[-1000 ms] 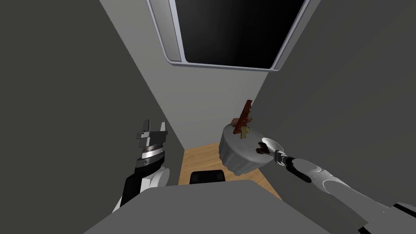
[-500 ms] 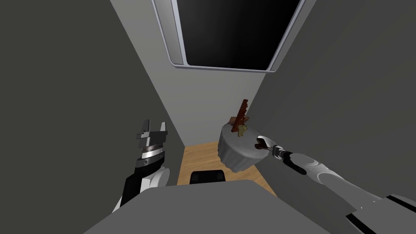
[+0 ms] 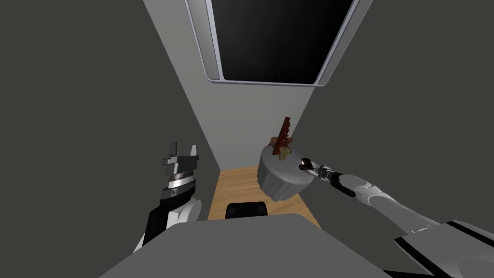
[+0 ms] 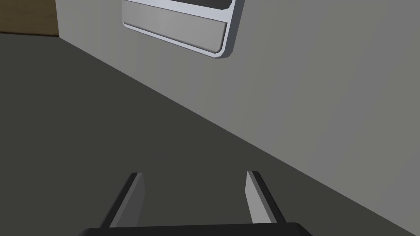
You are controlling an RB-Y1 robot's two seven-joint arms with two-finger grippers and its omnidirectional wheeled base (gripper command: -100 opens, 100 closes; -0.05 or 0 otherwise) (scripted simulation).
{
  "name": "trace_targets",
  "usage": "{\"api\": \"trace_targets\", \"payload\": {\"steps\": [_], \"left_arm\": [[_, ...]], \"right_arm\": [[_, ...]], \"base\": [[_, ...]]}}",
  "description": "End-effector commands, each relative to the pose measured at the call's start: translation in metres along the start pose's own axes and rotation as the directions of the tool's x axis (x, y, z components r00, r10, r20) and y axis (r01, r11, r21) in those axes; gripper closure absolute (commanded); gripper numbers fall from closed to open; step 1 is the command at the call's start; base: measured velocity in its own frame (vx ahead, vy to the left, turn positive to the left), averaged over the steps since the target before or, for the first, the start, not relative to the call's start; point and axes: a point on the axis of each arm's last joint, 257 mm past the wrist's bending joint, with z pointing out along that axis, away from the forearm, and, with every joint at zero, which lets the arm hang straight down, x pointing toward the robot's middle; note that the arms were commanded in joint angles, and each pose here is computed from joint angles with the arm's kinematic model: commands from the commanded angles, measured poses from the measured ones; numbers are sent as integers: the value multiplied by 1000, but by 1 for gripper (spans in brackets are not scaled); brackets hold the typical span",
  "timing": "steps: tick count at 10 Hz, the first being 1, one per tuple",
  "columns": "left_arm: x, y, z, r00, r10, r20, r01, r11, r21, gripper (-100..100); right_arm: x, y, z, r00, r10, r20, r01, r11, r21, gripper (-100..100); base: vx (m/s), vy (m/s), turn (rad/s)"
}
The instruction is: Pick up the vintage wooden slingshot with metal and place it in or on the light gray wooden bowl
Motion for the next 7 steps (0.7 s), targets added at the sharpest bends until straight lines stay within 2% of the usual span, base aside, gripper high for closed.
{"api": "trace_targets", "payload": {"steps": [1, 5, 6, 7], "left_arm": [[0, 0, 0, 1000, 0, 0, 0, 1000, 0, 0], [0, 0, 0, 1000, 0, 0, 0, 1000, 0, 0], [0, 0, 0, 1000, 0, 0, 0, 1000, 0, 0], [0, 0, 0, 1000, 0, 0, 0, 1000, 0, 0]], "right_arm": [[-11, -13, 1, 999, -21, 24, 21, 1000, 17, 100], [-26, -19, 3, 997, -49, 53, 47, 998, 30, 100], [-24, -19, 3, 998, -44, 49, 43, 999, 29, 100], [-25, -19, 3, 998, -46, 50, 45, 999, 30, -100]], "base": [[-130, -181, 164], [-66, -176, 102], [-10, -73, 37], [-2, -15, -3]]}}
